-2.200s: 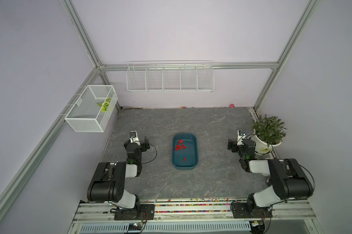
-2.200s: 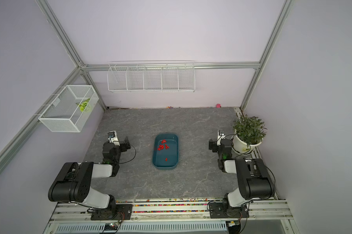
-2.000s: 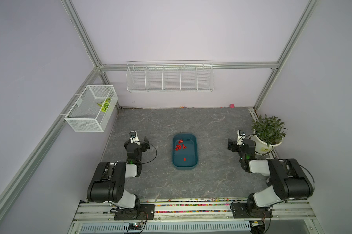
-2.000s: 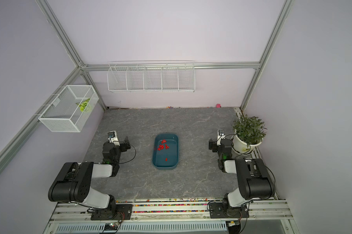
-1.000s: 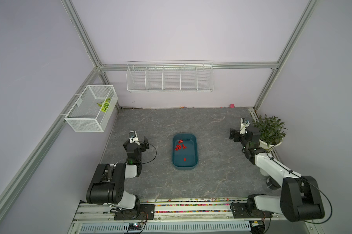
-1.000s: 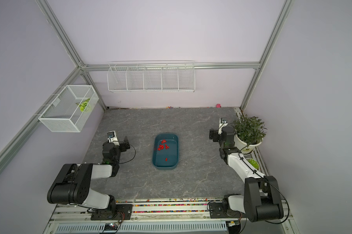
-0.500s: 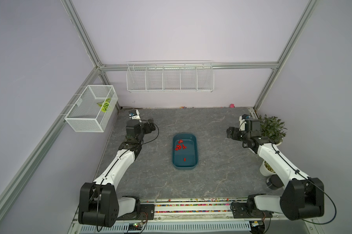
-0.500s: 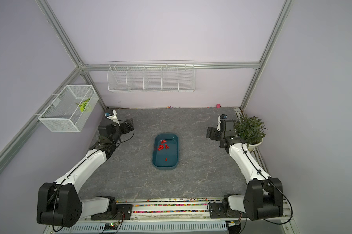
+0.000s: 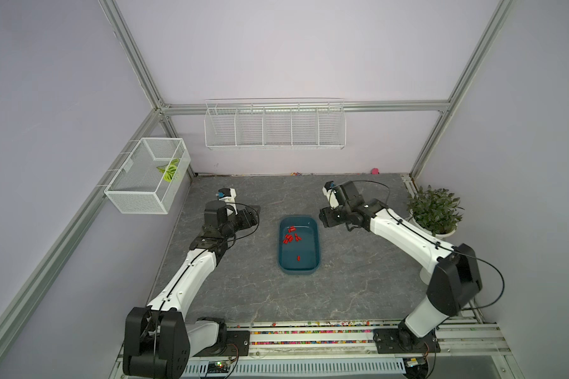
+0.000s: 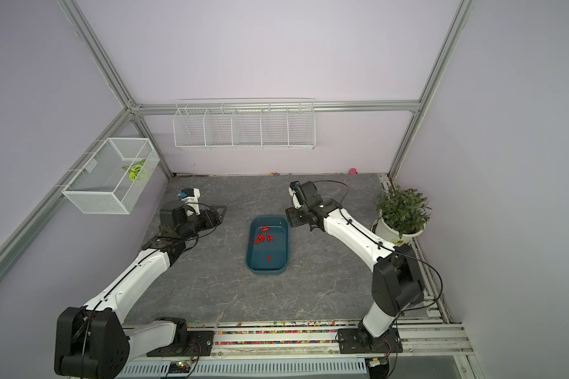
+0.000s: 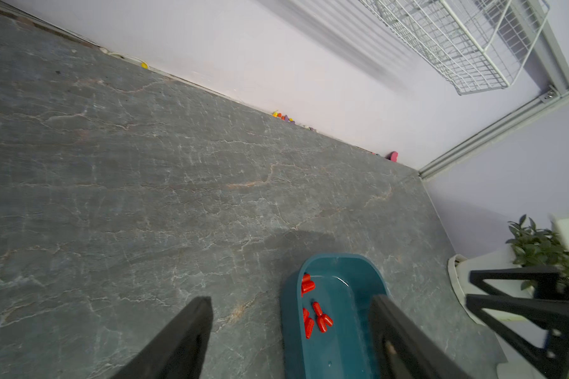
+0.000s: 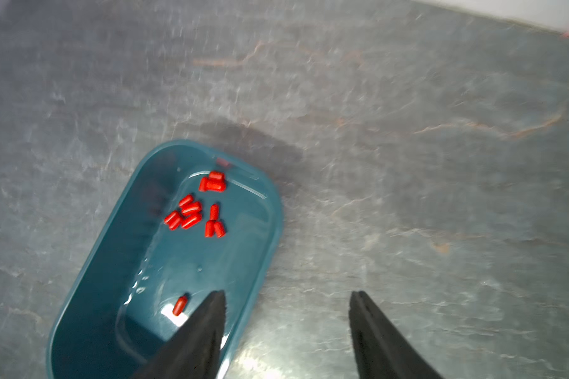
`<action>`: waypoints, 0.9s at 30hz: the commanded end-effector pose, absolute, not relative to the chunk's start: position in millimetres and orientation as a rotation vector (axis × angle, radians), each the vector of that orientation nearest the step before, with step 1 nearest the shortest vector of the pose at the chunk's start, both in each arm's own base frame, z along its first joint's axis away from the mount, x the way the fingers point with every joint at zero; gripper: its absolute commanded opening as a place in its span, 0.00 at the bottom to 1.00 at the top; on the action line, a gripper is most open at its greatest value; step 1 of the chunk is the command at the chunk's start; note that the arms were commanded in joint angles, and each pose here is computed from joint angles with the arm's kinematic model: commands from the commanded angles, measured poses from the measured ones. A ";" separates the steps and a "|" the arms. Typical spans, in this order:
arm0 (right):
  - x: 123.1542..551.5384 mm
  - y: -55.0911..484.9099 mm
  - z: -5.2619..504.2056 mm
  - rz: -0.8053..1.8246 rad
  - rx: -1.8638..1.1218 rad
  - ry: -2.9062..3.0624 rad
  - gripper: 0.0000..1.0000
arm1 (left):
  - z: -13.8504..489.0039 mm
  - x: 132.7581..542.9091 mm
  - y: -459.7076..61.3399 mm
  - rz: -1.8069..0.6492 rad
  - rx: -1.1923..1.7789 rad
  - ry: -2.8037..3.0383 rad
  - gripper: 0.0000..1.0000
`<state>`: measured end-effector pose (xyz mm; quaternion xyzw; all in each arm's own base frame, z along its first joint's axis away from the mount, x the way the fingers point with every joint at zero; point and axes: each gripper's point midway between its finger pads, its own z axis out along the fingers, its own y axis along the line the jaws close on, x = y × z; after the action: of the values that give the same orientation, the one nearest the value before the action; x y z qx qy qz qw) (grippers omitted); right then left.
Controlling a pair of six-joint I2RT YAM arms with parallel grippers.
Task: Take the screw protection sleeves out of the storage box
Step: Pick up the screw protection sleeve from the storage box.
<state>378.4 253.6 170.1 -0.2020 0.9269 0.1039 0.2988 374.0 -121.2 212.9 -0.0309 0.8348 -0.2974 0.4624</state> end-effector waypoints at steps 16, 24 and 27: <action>350.0 338.7 106.5 0.180 -0.912 2.580 0.31 | 184.1 369.0 -147.7 -0.859 -0.084 2.131 0.69; 356.4 339.6 81.6 0.109 -0.950 2.622 0.32 | 178.8 372.1 -163.5 -0.862 -0.060 2.154 0.69; 360.5 340.8 76.3 0.082 -0.963 2.629 0.27 | 175.2 373.2 -168.5 -0.898 -0.068 2.152 0.67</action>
<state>357.3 345.1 80.3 -0.3316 0.9252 0.0474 0.1782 367.2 -163.5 168.9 -0.0257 0.8572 -0.3424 0.3837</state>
